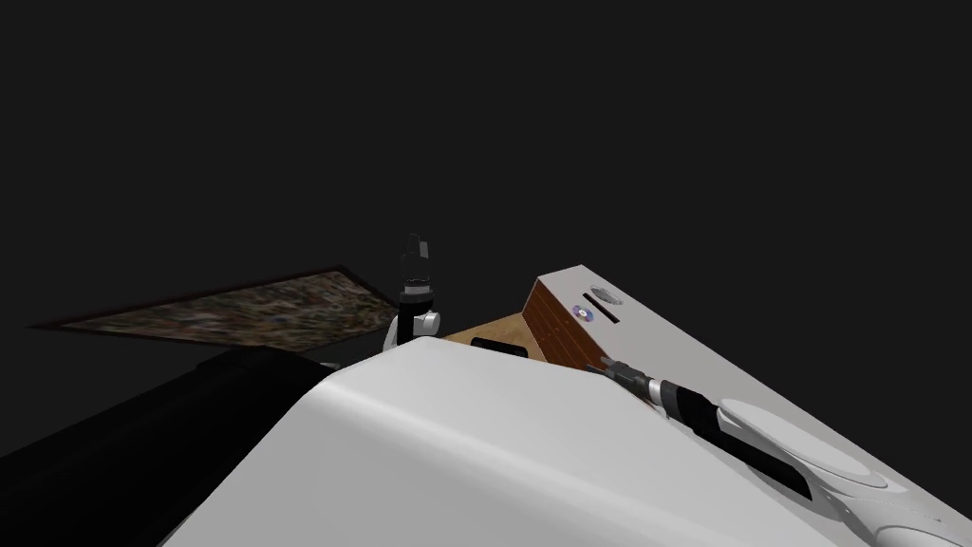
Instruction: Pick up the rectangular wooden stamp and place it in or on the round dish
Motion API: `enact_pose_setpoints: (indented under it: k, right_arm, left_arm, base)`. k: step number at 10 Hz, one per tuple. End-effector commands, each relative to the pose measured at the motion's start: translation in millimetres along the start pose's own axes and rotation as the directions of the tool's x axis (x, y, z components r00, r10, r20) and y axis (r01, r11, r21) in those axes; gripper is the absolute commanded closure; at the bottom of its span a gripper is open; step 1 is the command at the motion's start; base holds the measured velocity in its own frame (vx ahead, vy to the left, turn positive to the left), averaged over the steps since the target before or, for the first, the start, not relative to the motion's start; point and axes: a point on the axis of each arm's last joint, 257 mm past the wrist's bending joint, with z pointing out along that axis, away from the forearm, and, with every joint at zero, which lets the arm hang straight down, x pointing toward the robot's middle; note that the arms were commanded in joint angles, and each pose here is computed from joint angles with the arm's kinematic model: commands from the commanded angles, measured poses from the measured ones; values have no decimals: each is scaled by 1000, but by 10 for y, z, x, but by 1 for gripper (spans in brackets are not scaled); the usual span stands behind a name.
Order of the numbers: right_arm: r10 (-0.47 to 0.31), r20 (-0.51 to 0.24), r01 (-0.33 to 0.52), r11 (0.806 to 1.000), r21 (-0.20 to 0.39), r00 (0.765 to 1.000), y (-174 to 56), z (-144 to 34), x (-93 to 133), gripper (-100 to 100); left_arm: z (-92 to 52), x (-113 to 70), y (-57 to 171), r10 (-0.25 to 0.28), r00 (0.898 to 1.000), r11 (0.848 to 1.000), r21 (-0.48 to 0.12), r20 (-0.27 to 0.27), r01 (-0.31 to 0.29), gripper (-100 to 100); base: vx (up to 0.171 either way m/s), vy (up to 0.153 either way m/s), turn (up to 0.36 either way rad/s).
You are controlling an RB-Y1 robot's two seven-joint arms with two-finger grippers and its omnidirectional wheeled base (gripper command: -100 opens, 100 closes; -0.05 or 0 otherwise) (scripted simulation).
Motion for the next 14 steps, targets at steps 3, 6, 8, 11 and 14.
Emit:
enact_pose_setpoints:
  k: [3,6,8,11,14]
  right_arm:
    - [11,-31,-10,999,31,999,-182,-91,91,-100]
    - [32,-75,-26,997,79,997,-448,-249,213,-100]
    - [55,-101,-43,993,114,993,-610,-360,314,-100]
    - [88,-128,-67,985,160,988,-797,-508,453,-100]
    - [129,-156,-95,974,207,979,-995,-682,565,-100]
  left_arm:
    - [0,0,0,0,1000,1000,0,0,0,0]
    - [0,0,0,0,1000,1000,0,0,0,0]
    - [0,0,0,0,1000,1000,0,0,0,0]
    - [0,0,0,0,1000,1000,0,0,0,0]
    - [0,0,0,0,1000,1000,0,0,0,0]
  base:
    - [-1,-51,208]
    - [-18,-44,230]
    - [-21,-45,267]
    - [-24,-47,216]
    - [-17,-30,199]
